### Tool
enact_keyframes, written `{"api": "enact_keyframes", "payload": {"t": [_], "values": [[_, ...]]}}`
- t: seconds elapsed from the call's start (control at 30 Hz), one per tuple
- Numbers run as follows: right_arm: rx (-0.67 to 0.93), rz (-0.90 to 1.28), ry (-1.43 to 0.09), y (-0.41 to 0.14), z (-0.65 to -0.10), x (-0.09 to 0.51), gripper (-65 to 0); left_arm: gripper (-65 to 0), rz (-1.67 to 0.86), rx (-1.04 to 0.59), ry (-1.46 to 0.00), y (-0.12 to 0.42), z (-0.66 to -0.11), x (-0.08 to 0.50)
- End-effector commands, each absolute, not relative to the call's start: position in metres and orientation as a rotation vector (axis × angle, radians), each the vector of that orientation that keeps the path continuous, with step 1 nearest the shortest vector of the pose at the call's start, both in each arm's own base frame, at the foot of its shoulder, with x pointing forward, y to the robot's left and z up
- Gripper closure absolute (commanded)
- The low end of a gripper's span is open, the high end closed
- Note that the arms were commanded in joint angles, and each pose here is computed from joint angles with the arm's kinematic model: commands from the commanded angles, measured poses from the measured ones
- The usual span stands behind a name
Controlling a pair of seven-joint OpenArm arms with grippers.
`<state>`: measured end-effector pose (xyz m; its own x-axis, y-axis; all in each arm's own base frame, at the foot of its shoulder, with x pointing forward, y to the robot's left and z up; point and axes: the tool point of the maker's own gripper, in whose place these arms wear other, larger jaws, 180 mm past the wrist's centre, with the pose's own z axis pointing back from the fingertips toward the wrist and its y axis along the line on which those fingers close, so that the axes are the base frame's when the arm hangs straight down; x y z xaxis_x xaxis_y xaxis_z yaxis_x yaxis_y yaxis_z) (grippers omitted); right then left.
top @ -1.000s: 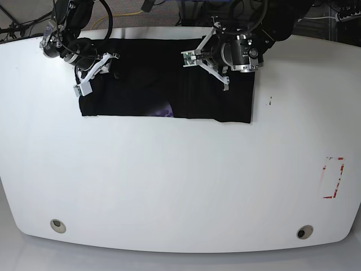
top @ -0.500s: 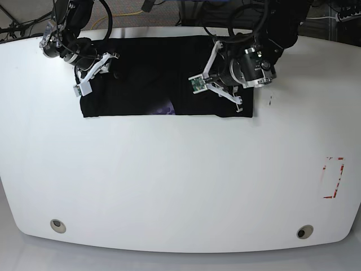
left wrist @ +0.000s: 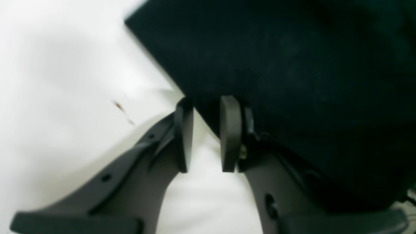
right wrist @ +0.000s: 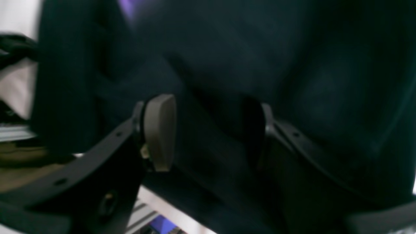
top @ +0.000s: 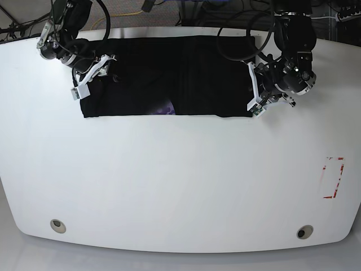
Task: Fold the T-shirt properly
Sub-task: 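Regrasp the shirt's two ends with both grippers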
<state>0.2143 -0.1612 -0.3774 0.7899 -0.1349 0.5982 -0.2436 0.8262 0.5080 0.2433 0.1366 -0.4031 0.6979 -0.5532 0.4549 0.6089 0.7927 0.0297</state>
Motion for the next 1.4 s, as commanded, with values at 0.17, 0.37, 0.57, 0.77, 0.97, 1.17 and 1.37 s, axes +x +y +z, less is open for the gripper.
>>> {"api": "enact_keyframes", "payload": {"t": [0.17,0.37,0.57,0.77,0.97,1.17,1.37], "values": [[0.612,-0.001,-0.837,-0.204,-0.338,0.23,-35.2,-6.4,-0.637,-0.206,-0.43,0.128,-0.43,0.233],[0.546,-0.131,-0.811,-0.27,-0.352,0.23,-51.8,-6.4,-0.642,-0.186,-0.408,0.14,-0.434,0.23],[0.526,-0.249,-0.787,-0.31,-0.366,0.222,-48.4,-6.1,-0.638,-0.181,-0.413,0.142,-0.433,0.232],[0.551,-0.288,-0.746,-0.304,-0.382,0.213,-48.2,-6.1,-0.599,-0.167,-0.422,0.153,-0.431,0.234],[0.622,-0.224,-0.692,-0.252,-0.396,0.208,-48.2,-6.1,-0.597,-0.167,-0.42,0.154,-0.431,0.234],[0.704,-0.172,-0.682,-0.203,-0.397,0.211,-48.0,-6.1,-0.597,-0.17,-0.423,0.152,-0.431,0.234],[0.737,-0.158,-0.704,-0.189,-0.394,0.221,-24.3,-6.1,-0.596,-0.17,-0.421,0.152,-0.431,0.234]]}}
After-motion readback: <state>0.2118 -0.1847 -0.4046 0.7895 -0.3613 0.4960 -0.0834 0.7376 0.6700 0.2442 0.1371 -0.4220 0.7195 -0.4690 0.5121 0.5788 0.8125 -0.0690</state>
